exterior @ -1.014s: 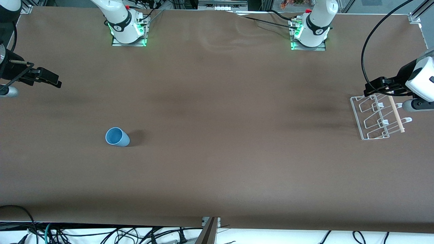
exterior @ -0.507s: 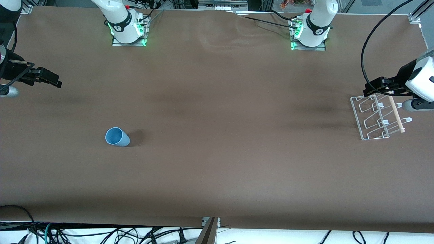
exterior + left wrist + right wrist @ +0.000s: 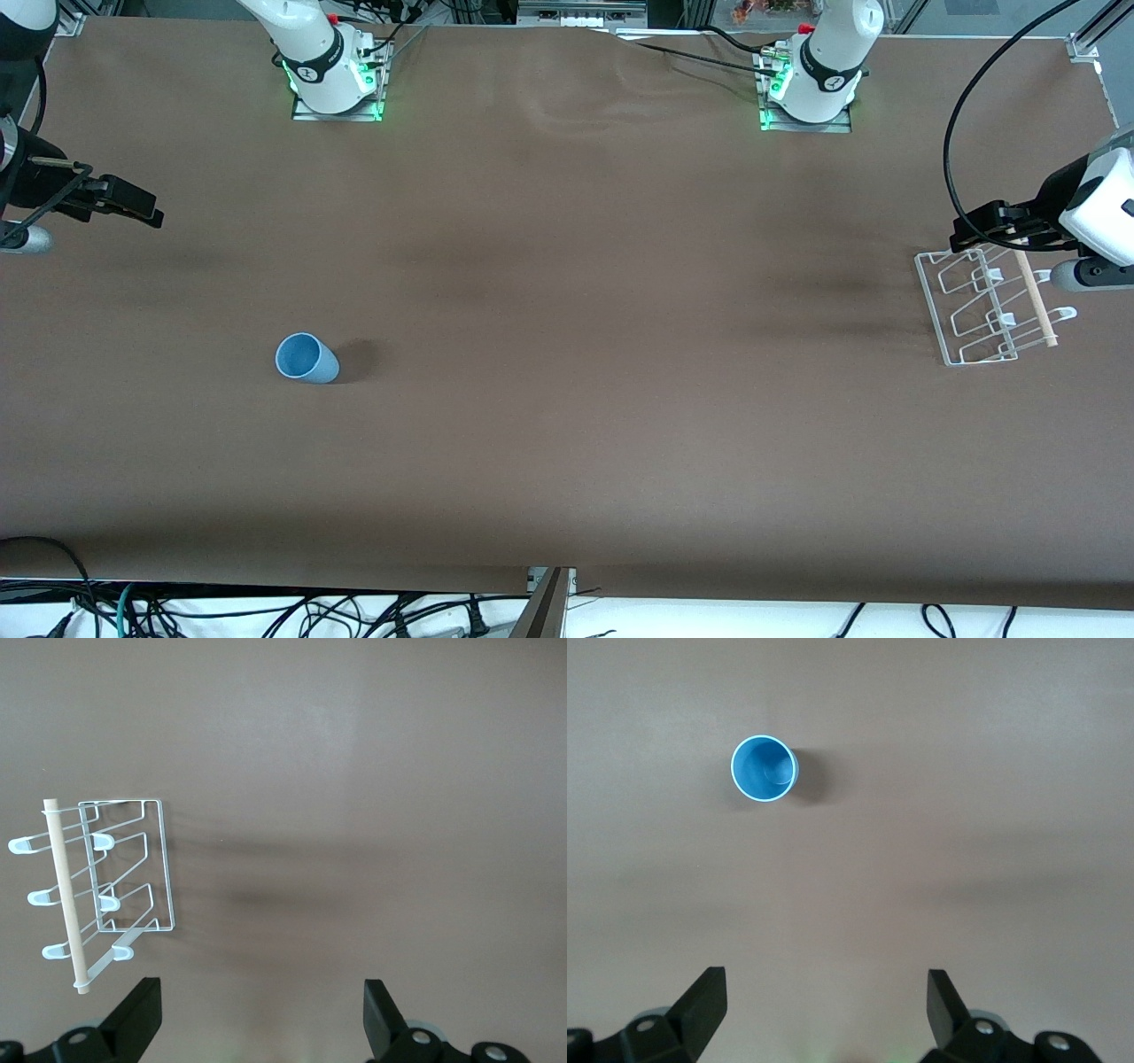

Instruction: Transfer cup to left arm and place on rack

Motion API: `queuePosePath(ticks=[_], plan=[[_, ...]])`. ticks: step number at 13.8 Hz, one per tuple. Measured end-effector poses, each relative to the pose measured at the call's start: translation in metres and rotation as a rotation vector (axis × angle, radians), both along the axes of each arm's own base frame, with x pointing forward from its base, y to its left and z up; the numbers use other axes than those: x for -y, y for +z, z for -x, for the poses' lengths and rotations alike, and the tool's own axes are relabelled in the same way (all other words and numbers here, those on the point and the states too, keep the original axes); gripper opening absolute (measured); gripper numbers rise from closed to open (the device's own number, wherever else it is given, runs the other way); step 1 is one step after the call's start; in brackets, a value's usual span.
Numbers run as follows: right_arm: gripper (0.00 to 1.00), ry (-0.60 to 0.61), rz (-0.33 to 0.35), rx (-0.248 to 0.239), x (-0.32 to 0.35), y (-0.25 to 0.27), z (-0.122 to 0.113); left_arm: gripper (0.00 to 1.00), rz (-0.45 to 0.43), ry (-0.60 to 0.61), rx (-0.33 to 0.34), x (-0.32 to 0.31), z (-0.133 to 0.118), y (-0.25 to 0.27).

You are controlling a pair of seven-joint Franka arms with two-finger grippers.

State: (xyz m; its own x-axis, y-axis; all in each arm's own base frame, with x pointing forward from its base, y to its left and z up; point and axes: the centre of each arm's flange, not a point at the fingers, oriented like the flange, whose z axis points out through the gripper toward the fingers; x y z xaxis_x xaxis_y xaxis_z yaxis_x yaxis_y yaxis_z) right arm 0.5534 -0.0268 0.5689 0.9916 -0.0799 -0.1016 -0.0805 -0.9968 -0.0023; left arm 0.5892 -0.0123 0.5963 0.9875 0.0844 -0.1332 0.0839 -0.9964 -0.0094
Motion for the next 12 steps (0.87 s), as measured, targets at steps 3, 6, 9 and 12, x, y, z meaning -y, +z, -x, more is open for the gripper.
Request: queuePosePath(ticks=[3, 6, 9, 12], plan=[[1.00, 0.000, -0.002, -0.033, 0.000, -0.005, 0.002, 1.00, 0.000, 0.000, 0.000, 0.000, 0.000, 0.000], [1.00, 0.001, -0.003, -0.053, -0.001, -0.007, 0.004, 1.00, 0.000, 0.000, 0.000, 0.000, 0.000, 0.000], [1.00, 0.001, -0.003, -0.059, -0.001, -0.013, -0.002, 1.00, 0.000, 0.000, 0.000, 0.000, 0.000, 0.000], [1.00, 0.001, 0.000, -0.024, 0.000, -0.028, -0.024, 1.00, 0.000, 0.000, 0.000, 0.000, 0.000, 0.000]])
